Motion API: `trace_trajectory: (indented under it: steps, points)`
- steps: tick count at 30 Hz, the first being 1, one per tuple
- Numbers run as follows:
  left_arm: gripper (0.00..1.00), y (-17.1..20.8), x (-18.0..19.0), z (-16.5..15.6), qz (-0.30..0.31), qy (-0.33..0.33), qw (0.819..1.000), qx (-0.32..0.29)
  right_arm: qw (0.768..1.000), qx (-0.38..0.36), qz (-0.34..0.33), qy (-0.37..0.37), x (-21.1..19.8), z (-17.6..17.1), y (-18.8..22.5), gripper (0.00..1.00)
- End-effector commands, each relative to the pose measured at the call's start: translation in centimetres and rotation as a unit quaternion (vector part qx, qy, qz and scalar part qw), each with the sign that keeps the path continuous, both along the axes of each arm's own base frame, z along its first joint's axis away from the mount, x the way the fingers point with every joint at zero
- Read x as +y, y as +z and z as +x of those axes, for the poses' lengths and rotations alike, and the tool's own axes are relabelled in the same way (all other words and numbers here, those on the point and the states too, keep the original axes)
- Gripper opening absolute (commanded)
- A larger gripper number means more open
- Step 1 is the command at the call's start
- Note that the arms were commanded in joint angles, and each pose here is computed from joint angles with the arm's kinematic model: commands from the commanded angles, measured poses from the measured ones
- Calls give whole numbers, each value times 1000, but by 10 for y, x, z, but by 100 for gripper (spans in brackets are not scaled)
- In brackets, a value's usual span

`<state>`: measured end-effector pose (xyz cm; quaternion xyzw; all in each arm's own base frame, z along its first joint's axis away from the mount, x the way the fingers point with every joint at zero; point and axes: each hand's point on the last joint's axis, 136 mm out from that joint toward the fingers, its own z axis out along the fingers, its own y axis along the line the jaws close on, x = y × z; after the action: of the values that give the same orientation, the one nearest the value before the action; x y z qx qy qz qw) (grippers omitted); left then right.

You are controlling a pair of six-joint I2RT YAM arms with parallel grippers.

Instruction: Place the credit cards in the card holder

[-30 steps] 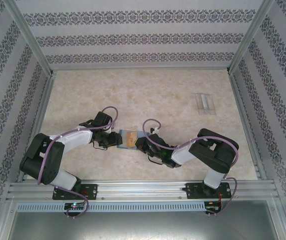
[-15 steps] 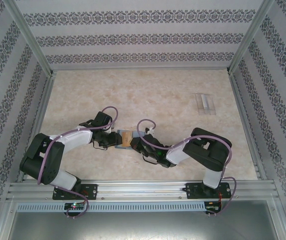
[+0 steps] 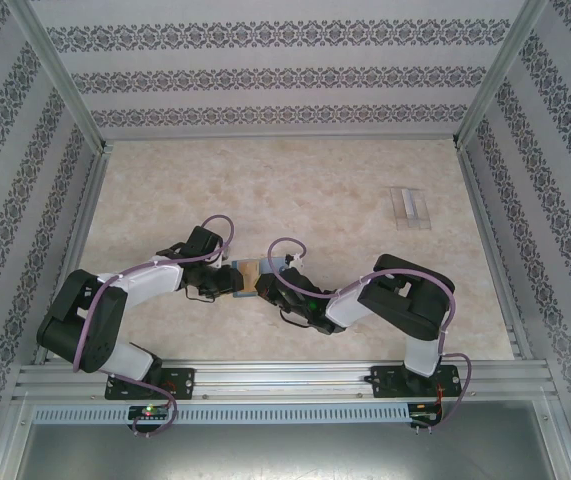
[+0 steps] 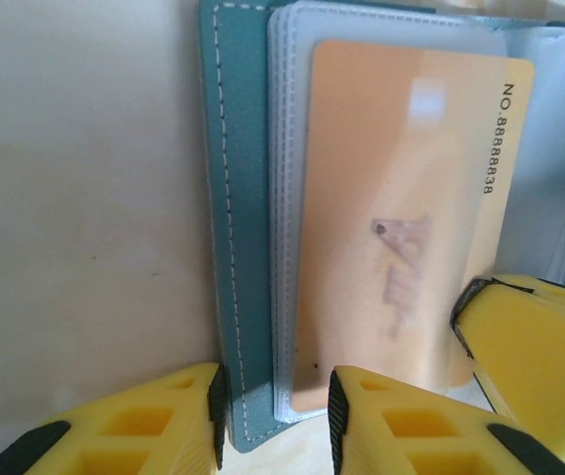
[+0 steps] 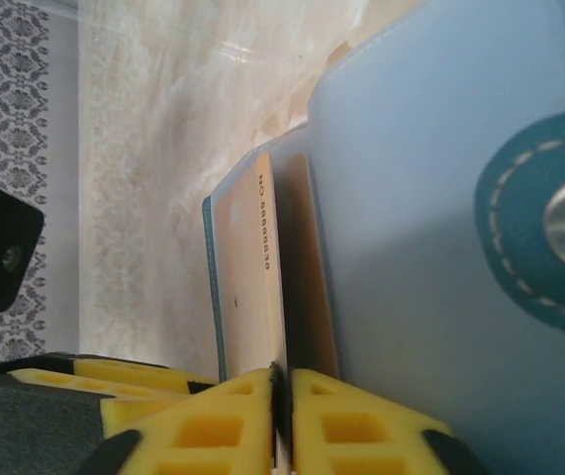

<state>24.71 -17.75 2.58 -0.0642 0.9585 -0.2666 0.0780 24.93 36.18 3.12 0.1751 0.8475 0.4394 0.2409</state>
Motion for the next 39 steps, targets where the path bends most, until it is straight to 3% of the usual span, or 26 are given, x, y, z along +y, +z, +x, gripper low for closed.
trace_trajectory:
  steps: [1, 8, 15, 19, 25, 29, 36, 39]
  points:
    - [34, 14, -12, 5, -27, -10, 999, -23, 998, -19, -54, 22, -5, -7, 0, 22]
    - [36, 19, -1, 10, 5, 0, 999, -37, 989, -64, -124, 46, -16, -4, 24, 40]
    - [42, 22, 5, 17, 16, 15, 999, -46, 972, -100, -190, 91, -13, 1, 32, 44]
    - [41, 21, 8, 21, 20, 27, 998, -52, 969, -99, -202, 102, -11, 10, 29, 44]
    - [45, 28, 14, 27, 12, 50, 997, -60, 975, -65, -192, 94, -12, 17, 13, 54]
    - [45, 30, 21, 28, 15, 60, 996, -57, 976, -50, -184, 108, -3, 15, 5, 54]
    - [40, 19, 37, 24, 25, 92, 995, -40, 974, -47, -191, 111, -2, 15, 3, 43]
    - [31, 14, 37, 23, 25, 91, 995, -36, 970, -57, -204, 118, 1, 13, 6, 40]
